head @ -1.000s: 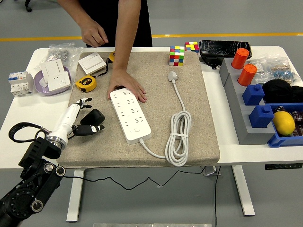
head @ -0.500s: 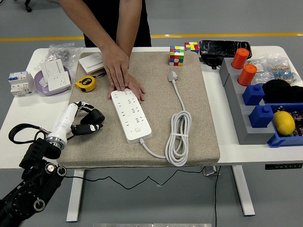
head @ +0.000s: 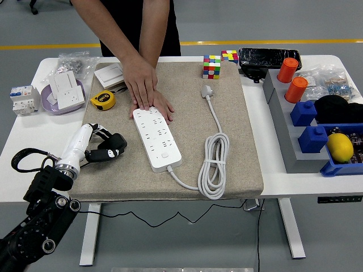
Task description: Pick up the plug,place it near the board,insert it into the board,press the button
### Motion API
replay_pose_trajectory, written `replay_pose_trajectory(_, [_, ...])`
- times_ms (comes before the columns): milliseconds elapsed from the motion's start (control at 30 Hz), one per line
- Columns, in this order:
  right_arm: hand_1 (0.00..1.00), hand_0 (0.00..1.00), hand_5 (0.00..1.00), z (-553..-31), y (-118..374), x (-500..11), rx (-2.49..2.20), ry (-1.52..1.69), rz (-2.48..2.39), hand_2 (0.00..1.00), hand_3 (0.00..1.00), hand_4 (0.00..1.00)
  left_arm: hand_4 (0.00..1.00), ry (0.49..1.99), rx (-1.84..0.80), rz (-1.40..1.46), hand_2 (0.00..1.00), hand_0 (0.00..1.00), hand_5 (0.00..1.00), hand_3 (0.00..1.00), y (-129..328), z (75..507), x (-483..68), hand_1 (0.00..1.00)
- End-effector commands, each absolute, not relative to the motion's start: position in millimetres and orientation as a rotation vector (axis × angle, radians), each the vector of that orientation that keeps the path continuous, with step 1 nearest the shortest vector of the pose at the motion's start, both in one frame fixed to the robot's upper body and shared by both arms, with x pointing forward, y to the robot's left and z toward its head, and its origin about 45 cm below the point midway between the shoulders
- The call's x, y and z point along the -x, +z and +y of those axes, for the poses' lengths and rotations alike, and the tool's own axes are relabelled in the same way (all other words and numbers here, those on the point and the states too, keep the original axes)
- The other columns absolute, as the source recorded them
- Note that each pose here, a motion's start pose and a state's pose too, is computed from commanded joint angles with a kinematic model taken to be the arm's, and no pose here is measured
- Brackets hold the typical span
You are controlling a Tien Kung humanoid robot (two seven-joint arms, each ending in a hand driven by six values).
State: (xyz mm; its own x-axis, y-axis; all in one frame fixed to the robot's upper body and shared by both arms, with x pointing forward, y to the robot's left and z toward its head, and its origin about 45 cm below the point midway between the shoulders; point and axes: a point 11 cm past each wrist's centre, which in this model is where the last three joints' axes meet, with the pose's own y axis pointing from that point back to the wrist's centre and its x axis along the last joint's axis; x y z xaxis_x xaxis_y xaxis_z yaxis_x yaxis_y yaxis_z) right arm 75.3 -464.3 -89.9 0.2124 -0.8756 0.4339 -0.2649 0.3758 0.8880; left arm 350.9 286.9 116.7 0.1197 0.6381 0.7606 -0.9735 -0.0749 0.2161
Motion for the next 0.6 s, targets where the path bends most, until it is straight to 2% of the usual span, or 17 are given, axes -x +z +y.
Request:
replay_pose_trajectory(33, [0.928, 0.977, 0.998, -464.2, -89.9, -75.5, -1.153, -0.591, -1.330, 0.872, 0.895, 0.998, 0.629, 1.425, -0.873, -0.504, 0.423, 0.772, 0.135, 0.389, 116.2, 287.4, -350.9, 0.695])
replay_pose_trajectory(400, [0.928, 0.978, 0.998, -465.0, -89.4, -76.3, -1.152, -0.590, -1.334, 0.872, 0.895, 0.998, 0.606, 1.421, -0.887, -0.531, 0.414, 0.764, 0.132, 0.385, 117.0, 289.0, -353.7, 0.683])
replay_pose_trajectory(433, [0.929, 0.978, 0.998, -465.2, -89.3, -76.2, -1.152, -0.591, -1.335, 0.872, 0.894, 0.998, 0.573, 1.419, -0.889, -0.533, 0.414, 0.752, 0.099, 0.388, 116.7, 288.9, -353.7, 0.643])
replay_pose_trajectory(600, [0.929, 0.978, 0.998, -465.5, -89.2, -76.0, -1.150, -0.591, -1.338, 0.872, 0.894, 0.998, 0.573, 1.415, -0.897, -0.538, 0.414, 0.752, 0.099, 0.388, 115.1, 289.4, -353.7, 0.643])
